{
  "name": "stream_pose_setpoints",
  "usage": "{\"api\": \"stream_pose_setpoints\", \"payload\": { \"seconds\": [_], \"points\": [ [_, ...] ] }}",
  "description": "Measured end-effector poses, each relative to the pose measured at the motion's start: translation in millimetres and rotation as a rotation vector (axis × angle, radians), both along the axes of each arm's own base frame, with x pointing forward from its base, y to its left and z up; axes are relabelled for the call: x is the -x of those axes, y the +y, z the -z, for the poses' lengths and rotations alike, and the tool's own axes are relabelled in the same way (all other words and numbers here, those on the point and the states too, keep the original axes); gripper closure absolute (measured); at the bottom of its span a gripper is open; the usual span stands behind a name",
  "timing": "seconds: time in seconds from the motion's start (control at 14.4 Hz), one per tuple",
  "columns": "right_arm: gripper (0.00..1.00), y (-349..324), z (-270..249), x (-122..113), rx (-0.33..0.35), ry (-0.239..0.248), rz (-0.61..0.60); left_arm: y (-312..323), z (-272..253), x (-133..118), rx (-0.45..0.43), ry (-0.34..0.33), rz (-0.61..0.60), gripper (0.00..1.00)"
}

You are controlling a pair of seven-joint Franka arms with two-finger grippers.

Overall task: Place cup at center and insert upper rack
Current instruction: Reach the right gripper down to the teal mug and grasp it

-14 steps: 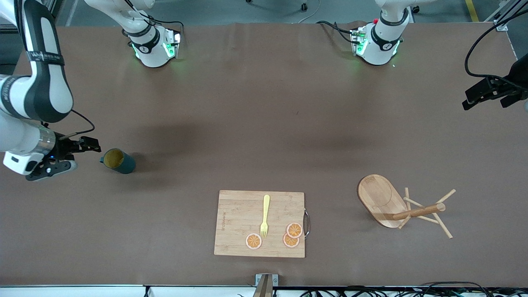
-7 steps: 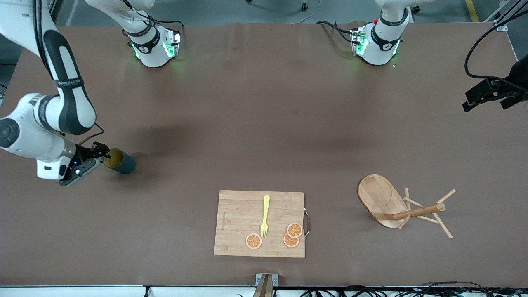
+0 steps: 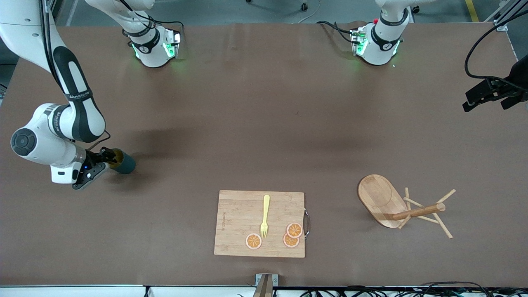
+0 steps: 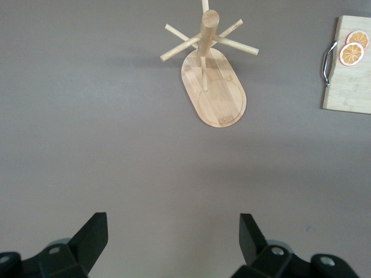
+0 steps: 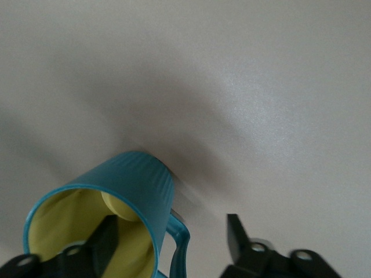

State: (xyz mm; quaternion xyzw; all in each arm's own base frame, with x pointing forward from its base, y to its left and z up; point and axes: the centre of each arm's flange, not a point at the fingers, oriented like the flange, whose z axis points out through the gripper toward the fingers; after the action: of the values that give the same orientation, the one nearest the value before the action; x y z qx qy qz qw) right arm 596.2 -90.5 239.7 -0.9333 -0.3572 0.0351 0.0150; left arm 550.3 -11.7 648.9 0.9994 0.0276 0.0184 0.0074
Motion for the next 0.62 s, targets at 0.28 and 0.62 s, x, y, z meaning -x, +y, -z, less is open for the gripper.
{"api": "stream_pose_setpoints", "payload": {
  "seconds": [0.28, 0.62],
  "points": [
    [0.65, 2, 1, 1, -0.004, 0.008, -0.001, 0, 0, 0, 0.000, 0.000, 0.000, 0.00],
    [0.96, 23, -19, 3, -0.027, 0.079, 0.091, 0, 0, 0, 0.000, 0.000, 0.000, 0.00]
  ]
}}
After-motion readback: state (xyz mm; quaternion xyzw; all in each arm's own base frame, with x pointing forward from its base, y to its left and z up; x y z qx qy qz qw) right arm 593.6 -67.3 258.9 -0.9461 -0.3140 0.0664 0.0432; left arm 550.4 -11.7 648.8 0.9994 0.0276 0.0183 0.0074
